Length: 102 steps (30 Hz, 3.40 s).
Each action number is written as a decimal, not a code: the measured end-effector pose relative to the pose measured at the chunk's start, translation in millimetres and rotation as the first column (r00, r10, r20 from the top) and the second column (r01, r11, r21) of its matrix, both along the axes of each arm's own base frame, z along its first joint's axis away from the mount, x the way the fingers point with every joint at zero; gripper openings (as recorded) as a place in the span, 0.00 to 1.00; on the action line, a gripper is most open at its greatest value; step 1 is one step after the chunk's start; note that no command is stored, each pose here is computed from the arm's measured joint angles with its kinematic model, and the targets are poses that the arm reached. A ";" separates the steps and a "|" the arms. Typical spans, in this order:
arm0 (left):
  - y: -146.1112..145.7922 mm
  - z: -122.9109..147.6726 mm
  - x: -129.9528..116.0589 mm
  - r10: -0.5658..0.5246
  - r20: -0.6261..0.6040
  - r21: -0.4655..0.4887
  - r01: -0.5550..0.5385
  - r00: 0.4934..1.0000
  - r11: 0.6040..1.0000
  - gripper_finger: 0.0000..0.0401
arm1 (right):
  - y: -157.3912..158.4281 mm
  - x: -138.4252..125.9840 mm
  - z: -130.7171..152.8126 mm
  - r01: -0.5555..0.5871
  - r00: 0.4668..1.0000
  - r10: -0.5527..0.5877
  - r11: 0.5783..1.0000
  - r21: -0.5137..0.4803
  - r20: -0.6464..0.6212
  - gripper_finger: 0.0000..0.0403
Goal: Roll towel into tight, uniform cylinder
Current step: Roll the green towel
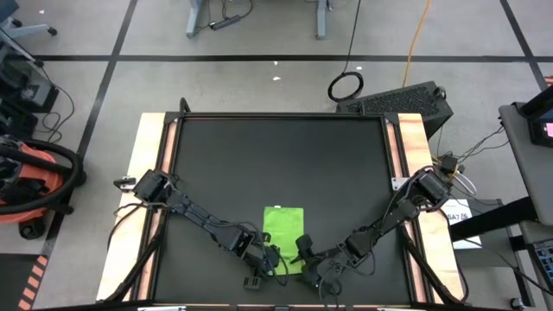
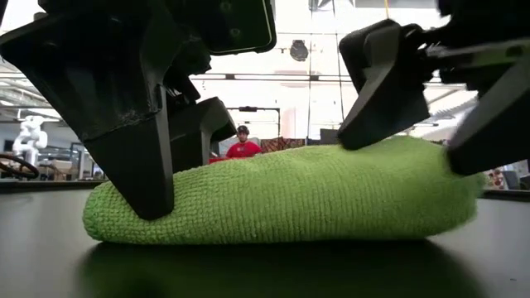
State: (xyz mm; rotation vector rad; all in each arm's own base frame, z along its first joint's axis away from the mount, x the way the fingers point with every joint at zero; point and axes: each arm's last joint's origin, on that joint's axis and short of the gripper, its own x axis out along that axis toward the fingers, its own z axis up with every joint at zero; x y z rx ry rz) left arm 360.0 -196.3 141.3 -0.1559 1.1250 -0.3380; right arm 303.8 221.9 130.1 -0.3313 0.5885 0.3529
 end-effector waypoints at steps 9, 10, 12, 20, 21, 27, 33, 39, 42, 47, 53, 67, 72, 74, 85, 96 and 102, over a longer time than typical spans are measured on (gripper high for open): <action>0.3 0.0 0.1 0.001 0.002 0.004 -0.001 1.000 1.000 0.42 | -1.7 -0.3 -17.7 0.062 0.997 -0.064 0.997 -0.039 -0.045 0.48; 0.6 -0.1 0.1 0.006 0.005 0.013 -0.006 1.000 1.000 0.42 | -1.1 0.0 -21.7 0.062 0.996 -0.063 0.998 -0.031 -0.055 0.43; 0.8 -0.2 0.2 0.008 0.007 0.017 -0.008 1.000 1.000 0.42 | -0.5 0.6 -27.7 0.072 0.995 -0.073 0.997 -0.022 -0.068 0.33; 13.0 -1.6 4.0 0.022 0.008 0.070 -0.022 1.000 0.997 0.42 | -4.7 2.9 -31.1 0.060 0.994 -0.064 0.997 -0.042 -0.086 0.04; 16.2 -2.0 4.8 0.026 0.006 0.084 -0.027 1.000 0.996 0.42 | -7.6 4.2 -31.9 0.069 0.992 -0.073 0.997 -0.041 -0.099 0.06; 40.9 -2.9 13.7 0.028 0.011 0.144 -0.030 1.000 0.989 0.42 | -27.1 9.4 -36.8 0.114 0.977 -0.129 0.989 -0.099 -0.171 0.09; 70.7 -4.2 19.1 0.021 -0.019 0.221 -0.017 1.000 0.975 0.42 | -47.7 16.0 -39.7 0.137 0.963 -0.171 0.976 -0.168 -0.208 0.07; 96.7 -5.0 24.0 0.008 -0.034 0.265 0.002 0.999 0.964 0.42 | -67.0 22.9 -38.5 0.147 0.956 -0.196 0.965 -0.219 -0.220 0.08; 108.7 -5.6 24.1 0.005 -0.060 0.292 0.013 0.998 0.956 0.42 | -79.5 24.6 -34.6 0.164 0.945 -0.223 0.955 -0.246 -0.238 0.08; 127.1 -6.7 24.6 0.015 -0.089 0.313 0.013 0.996 0.950 0.42 | -102.5 23.3 -22.8 0.197 0.923 -0.278 0.935 -0.295 -0.266 0.08; 137.3 -2.7 25.8 -0.020 -0.074 0.331 0.043 0.997 0.943 0.42 | -120.4 13.2 -11.4 0.211 0.921 -0.289 0.934 -0.287 -0.261 0.08; 160.4 7.9 28.7 -0.024 -0.024 0.355 0.031 0.999 0.934 0.42 | -158.4 -33.2 12.6 0.263 0.940 -0.277 0.960 -0.093 -0.201 0.08; 161.9 9.7 32.7 -0.044 0.017 0.305 0.036 0.999 0.952 0.43 | -164.1 -48.2 6.0 0.244 0.955 -0.240 0.970 0.003 -0.174 0.08; 161.8 10.2 33.1 -0.053 0.024 0.304 0.043 0.998 0.952 0.43 | -164.4 -51.4 -0.6 0.248 0.952 -0.242 0.969 0.013 -0.186 0.08; 145.1 74.6 9.6 -0.106 0.161 0.332 0.047 0.981 0.942 0.43 | -147.5 -43.9 -14.6 0.137 0.984 -0.128 0.988 0.067 -0.123 0.08; 91.6 27.5 -27.8 -0.139 0.392 0.404 -0.035 0.909 0.914 0.43 | -142.1 -34.3 -29.1 0.112 0.991 -0.105 0.989 0.094 -0.079 0.08; 91.5 17.0 -30.2 -0.125 0.456 0.392 -0.073 0.881 0.917 0.43 | -142.3 -33.6 -28.3 0.117 0.991 -0.111 0.989 0.093 -0.069 0.08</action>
